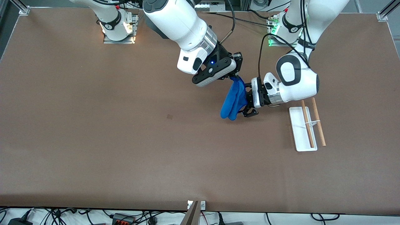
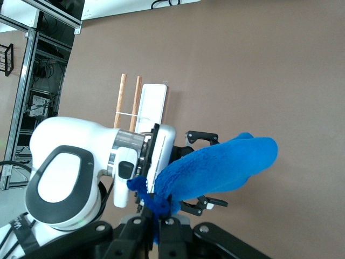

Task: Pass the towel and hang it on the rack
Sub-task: 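Grasp the hanging towel with the left gripper below the right gripper, then open the right gripper and withdraw it while the left gripper holds the towel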

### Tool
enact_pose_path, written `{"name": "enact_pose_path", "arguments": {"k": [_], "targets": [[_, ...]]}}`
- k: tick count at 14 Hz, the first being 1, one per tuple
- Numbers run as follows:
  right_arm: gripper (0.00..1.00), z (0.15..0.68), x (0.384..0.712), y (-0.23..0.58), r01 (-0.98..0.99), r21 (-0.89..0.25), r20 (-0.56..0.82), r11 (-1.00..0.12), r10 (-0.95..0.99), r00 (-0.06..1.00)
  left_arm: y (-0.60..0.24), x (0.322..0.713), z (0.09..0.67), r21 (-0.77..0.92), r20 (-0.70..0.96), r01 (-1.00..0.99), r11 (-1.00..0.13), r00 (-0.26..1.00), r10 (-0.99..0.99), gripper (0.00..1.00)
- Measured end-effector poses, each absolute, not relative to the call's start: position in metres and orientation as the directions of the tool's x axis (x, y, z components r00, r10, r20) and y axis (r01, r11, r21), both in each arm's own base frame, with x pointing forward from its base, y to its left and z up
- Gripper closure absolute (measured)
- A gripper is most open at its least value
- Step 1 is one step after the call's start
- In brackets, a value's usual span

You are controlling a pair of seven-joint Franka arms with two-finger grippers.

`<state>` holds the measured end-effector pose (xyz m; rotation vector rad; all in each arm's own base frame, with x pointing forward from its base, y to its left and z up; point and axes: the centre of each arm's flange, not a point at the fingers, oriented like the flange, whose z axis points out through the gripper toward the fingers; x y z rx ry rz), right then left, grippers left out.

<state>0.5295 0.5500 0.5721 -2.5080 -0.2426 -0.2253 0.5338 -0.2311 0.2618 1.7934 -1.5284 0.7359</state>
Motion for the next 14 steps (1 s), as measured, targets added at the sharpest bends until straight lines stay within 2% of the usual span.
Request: {"name": "enact_pose_path", "arguments": {"k": [1, 2, 4, 10, 11, 14], "targets": [[0.95, 0.572, 0.530, 0.550, 0.224, -0.554, 0.216, -0.802, 0.122, 0.969, -0.238, 0.534, 0.265, 0.114, 0.777, -0.988, -0.100, 0.151, -0.612, 0.00], [0.95, 0.572, 0.530, 0.550, 0.224, -0.554, 0.217, -0.802, 0.121, 0.969, -0.245, 0.535, 0.270, 0.100, 0.780, -0.990, -0.098, 0.139, -0.611, 0.09], [0.95, 0.572, 0.530, 0.550, 0.227, -0.550, 0.220, -0.804, 0.122, 0.968, -0.256, 0.538, 0.278, 0.078, 0.784, -0.992, -0.099, 0.122, -0.609, 0.32], [0.95, 0.572, 0.530, 0.550, 0.227, -0.549, 0.221, -0.804, 0.123, 0.968, -0.257, 0.538, 0.269, 0.102, 0.795, -0.986, -0.135, 0.162, -0.584, 0.92], [0.95, 0.572, 0.530, 0.550, 0.227, -0.549, 0.221, -0.805, 0.123, 0.968, -0.256, 0.538, 0.267, 0.104, 0.794, -0.985, -0.137, 0.166, -0.585, 0.97], [0.95, 0.571, 0.531, 0.549, 0.226, -0.548, 0.221, -0.806, 0.121, 0.968, -0.253, 0.540, 0.266, 0.107, 0.793, -0.983, -0.148, 0.174, -0.584, 0.97]]}}
